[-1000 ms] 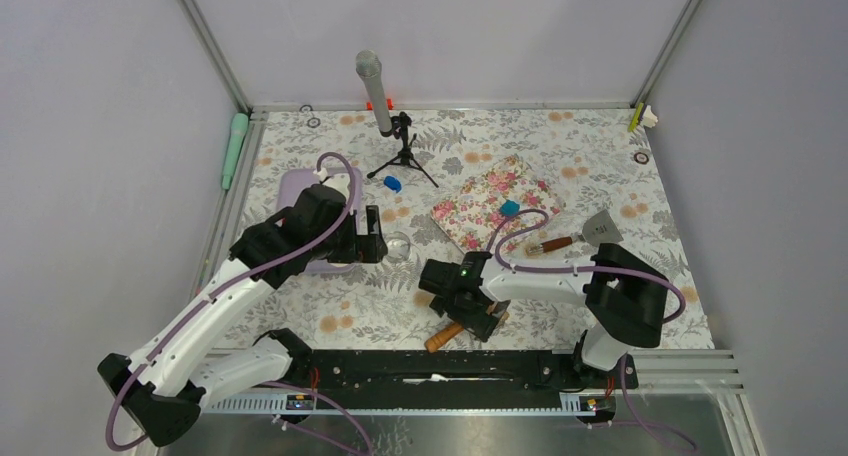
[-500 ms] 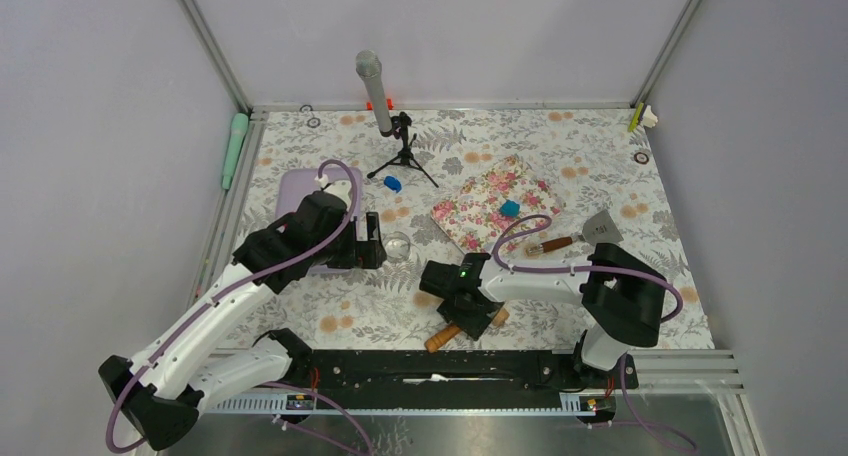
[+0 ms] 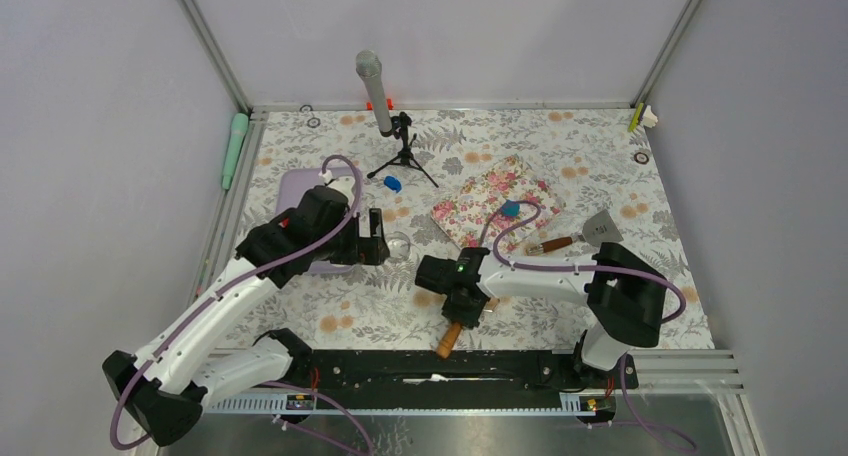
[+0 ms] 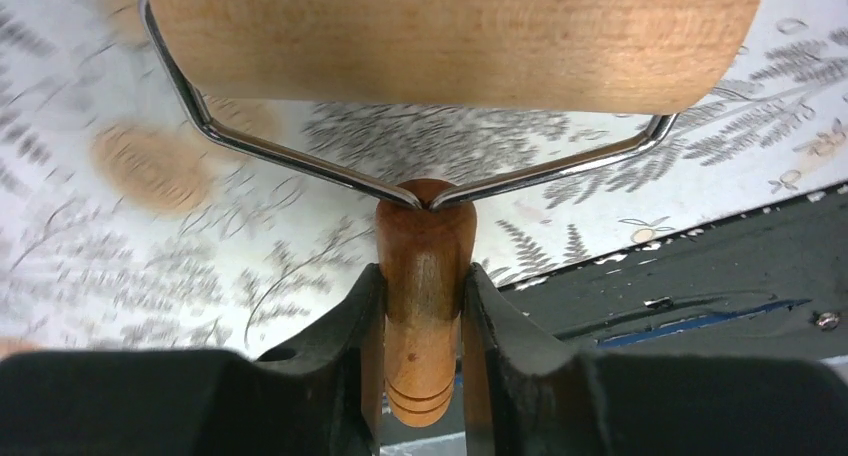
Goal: Roll out the dumpling wrappers from the dough
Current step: Pick up the rolling pin from the center of the board.
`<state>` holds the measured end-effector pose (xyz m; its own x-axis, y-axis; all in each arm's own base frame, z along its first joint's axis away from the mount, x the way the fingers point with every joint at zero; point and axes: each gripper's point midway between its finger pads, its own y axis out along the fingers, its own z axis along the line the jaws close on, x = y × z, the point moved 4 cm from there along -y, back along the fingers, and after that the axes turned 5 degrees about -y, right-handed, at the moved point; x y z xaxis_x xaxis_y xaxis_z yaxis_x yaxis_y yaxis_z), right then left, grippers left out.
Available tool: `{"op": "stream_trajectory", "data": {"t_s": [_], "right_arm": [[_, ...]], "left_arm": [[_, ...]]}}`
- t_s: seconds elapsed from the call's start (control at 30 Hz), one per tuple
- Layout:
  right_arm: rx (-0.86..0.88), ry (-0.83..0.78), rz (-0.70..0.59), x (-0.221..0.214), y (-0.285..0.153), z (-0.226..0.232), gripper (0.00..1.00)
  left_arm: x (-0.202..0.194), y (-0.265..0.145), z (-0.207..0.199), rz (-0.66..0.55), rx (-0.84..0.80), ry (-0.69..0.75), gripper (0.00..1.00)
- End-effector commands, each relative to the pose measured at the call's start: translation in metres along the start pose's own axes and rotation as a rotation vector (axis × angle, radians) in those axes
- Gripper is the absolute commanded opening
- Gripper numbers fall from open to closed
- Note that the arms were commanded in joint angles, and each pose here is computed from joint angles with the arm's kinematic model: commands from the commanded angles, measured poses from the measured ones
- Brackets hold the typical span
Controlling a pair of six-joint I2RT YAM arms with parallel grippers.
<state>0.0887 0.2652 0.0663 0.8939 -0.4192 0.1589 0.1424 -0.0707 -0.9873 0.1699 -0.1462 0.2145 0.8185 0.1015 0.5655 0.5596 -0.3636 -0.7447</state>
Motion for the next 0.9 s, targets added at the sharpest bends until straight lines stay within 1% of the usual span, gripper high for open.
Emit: {"op": "stream_trajectory", "data": {"t_s": [0.0,0.07,0.13,0.23,0.27,0.4,0.47,0.6,0.73,0.87], "right_arm": [[0.137,-0.297,-0.086,0.011,-0.038,0.016,0.0],[0.193,-0.435,-0.116,0.014,-0.05,0.018,0.0],[0.247,-0.53,-0.154,0.019,-0.062,0.016,0.0],[0.336,-0.622,-0.229,0.029,-0.082,0.008,0.0],[0.395,-0.657,-0.263,0.032,-0.09,0.01,0.0],[0.573,-0.782,-0.393,0.042,-0.113,0.006,0.0],[0.631,-0.847,-0.452,0.046,-0.124,0.006,0.0],[0.655,-0.975,-0.54,0.052,-0.131,0.007,0.0],[0.674,-1.144,-0.582,0.052,-0.133,0.01,0.0],[0.702,-1.26,-0.618,0.051,-0.135,0.012,0.0]], "left_arm": [[0.031,-0.021,-0.02,-0.053,-0.12,-0.029,0.99],[0.044,-0.03,-0.021,-0.054,-0.162,-0.069,0.99],[0.057,-0.039,-0.021,-0.06,-0.202,-0.098,0.99],[0.074,-0.051,-0.022,-0.075,-0.257,-0.13,0.99],[0.078,-0.052,-0.023,-0.074,-0.275,-0.138,0.99],[0.088,-0.048,-0.028,-0.048,-0.311,-0.171,0.99],[0.09,-0.042,-0.031,-0.028,-0.339,-0.188,0.99],[0.086,-0.038,-0.043,0.014,-0.445,-0.202,0.99],[0.079,-0.041,-0.058,0.081,-0.589,-0.154,0.99],[0.066,-0.032,-0.065,0.165,-0.617,-0.133,0.99]]}}
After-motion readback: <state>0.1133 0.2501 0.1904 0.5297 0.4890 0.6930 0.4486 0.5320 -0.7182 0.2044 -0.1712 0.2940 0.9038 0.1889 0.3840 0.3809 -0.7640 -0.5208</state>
